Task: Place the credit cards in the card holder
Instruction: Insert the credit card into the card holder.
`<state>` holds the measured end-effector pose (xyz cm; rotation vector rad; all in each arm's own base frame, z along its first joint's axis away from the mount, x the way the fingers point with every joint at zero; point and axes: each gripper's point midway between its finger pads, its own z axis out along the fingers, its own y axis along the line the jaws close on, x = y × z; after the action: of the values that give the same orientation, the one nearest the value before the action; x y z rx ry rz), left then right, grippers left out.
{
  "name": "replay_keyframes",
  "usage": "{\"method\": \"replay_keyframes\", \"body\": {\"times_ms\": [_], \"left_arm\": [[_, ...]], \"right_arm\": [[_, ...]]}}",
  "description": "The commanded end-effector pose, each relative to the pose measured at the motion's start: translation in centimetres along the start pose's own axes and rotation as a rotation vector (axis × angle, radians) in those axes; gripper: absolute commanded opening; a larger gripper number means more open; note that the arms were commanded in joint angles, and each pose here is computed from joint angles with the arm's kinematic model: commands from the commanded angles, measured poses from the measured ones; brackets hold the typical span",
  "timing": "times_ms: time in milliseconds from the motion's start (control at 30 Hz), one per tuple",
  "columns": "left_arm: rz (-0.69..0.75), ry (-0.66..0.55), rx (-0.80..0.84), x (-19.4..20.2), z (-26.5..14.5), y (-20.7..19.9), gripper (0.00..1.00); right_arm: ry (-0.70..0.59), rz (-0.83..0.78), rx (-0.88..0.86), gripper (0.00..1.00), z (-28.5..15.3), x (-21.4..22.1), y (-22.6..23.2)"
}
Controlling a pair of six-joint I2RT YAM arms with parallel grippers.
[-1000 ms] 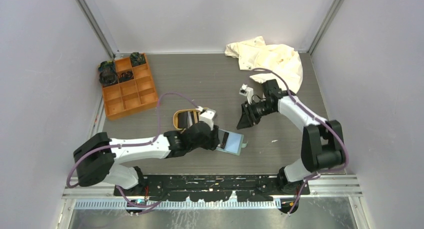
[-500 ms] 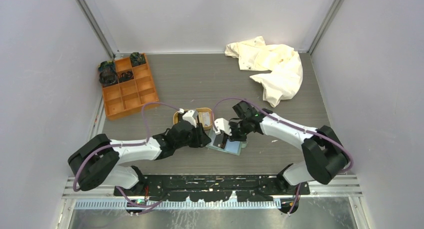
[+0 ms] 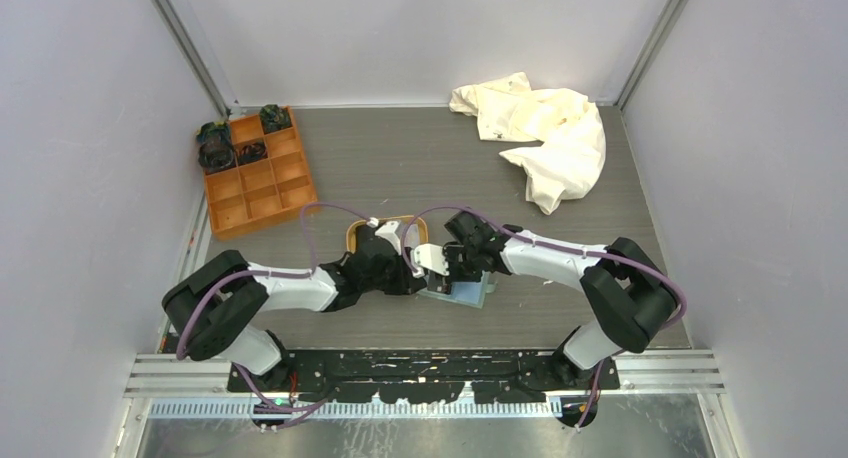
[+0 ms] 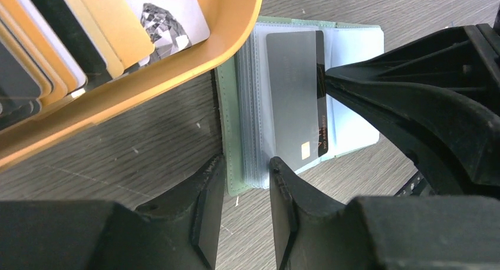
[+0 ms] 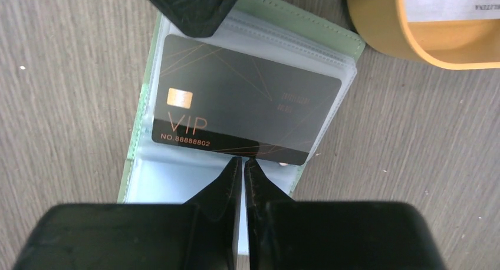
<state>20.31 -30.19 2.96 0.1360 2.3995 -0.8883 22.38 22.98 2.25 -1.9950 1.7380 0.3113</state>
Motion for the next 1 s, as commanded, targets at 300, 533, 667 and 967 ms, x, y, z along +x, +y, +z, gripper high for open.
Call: {"method": "replay_keyframes", "body": {"times_ms": [300,533,667,967], "left_arm": [[-0.014,-0.01,0.108,-0.8,0.5,-2.4,0.35],[-0.039,-0.084,0.142,-1.8,-1.4,-2.8,0.4],[-0.041,-0.142,0.16,-2.6,-3.1,-2.9,0.42],[-0.057,-0.193,0.182,-2.4,-4.7,-2.3,0.64]], "right_arm": [[-0.119,0.091,0.074,0.13,-0.3,-3.8,-1.7],[-0.198,0.203,0.038,0.18,-3.2,-3.6,-2.2],[-0.246,0.257,-0.012,0.21,-4.6,-3.1,-1.6],[-0.178,0.353,-0.138,0.23,-4.2,-2.1,-0.6]]}}
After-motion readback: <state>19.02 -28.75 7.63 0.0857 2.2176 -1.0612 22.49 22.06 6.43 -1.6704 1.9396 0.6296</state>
